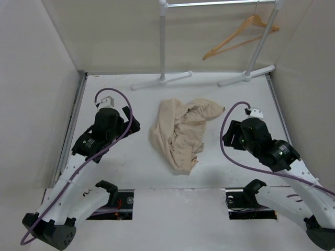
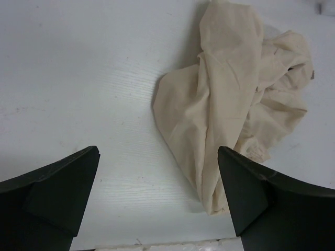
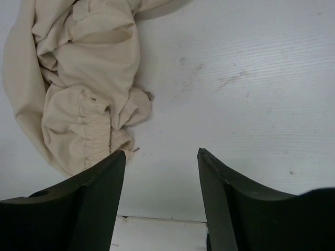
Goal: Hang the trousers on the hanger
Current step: Flatten out the trousers at the center of the board.
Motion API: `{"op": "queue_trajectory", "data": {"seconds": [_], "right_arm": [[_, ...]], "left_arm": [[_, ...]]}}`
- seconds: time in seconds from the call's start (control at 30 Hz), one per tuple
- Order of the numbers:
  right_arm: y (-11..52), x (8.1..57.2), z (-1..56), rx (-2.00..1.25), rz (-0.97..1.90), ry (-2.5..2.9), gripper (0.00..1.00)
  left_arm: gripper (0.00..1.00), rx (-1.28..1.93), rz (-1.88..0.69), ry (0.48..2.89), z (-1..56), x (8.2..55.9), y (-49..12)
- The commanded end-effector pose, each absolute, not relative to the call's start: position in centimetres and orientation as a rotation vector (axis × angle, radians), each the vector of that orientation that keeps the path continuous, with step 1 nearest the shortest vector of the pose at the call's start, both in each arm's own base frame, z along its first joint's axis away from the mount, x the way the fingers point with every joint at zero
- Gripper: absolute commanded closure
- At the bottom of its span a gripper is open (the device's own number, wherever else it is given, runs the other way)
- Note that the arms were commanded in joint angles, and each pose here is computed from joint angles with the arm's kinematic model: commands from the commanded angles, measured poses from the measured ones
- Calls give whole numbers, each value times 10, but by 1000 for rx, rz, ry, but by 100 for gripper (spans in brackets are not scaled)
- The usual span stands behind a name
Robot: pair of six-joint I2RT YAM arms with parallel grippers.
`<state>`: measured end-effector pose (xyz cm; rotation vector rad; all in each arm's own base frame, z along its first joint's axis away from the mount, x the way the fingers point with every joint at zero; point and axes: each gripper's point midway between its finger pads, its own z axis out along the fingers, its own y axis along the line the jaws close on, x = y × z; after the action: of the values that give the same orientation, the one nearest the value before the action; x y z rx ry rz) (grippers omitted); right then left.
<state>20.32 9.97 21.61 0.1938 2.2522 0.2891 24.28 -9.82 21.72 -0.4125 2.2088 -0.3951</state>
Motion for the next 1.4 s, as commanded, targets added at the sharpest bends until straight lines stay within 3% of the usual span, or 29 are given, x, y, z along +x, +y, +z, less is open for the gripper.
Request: {"op": "queue_trajectory", "data": {"seconds": [0.0, 0.07, 0.13, 0.2, 0.27, 0.37, 0.4, 0.47, 0.53, 0.63, 0.7, 0.73, 0.83, 0.9, 1.07, 1.23, 1.3, 1.37], "right_arm": [[124, 214, 234, 245, 480, 2122, 39], [127, 215, 235, 267, 514, 2099, 50], [130, 215, 237, 275, 540, 2093, 74], [128, 214, 238, 286, 537, 2093, 87], [126, 211, 236, 307, 542, 2095, 93], [124, 206, 224, 349, 561, 2108, 94], [123, 205, 217, 366, 561, 2118, 94], [125, 202, 208, 368, 563, 2146, 94], [129, 199, 198, 362, 567, 2179, 94], [147, 191, 180, 325, 601, 2259, 92], [161, 186, 171, 296, 631, 2293, 86], [181, 180, 158, 240, 671, 2336, 67], [210, 176, 147, 153, 732, 2353, 46], [225, 181, 138, 119, 746, 2366, 41], [257, 211, 132, 20, 747, 2341, 41], [264, 252, 121, -15, 656, 2338, 41], [264, 266, 121, -22, 610, 2332, 42], [266, 271, 121, -24, 606, 2325, 42]], "left_arm": [[0, -392, -424, 2108, 252, 253, -95], [0, -363, -444, 2062, 259, 260, -100], [0, -338, -470, 2038, 264, 268, -109], [0, -313, -493, 2004, 274, 275, -117], [0, -281, -547, 1953, 287, 282, -131], [0, -162, -717, 1885, 301, 295, -174], [5, -123, -778, 1880, 302, 298, -188], [35, -57, -881, 1885, 301, 307, -215], [86, -32, -869, 1914, 295, 320, -235], [82, 47, -724, 1982, 271, 338, -252], [70, 110, -622, 2037, 247, 348, -263], [47, 156, -516, 2101, 219, 360, -271], [37, 148, -462, 2159, 191, 377, -274], [37, 147, -440, 2184, 179, 389, -277], [40, 107, -381, 2212, 163, 416, -275], [56, 95, -357, 2246, 144, 431, -275], [69, 90, -350, 2249, 141, 434, -275], [76, 88, -352, 2243, 142, 435, -274]]}}
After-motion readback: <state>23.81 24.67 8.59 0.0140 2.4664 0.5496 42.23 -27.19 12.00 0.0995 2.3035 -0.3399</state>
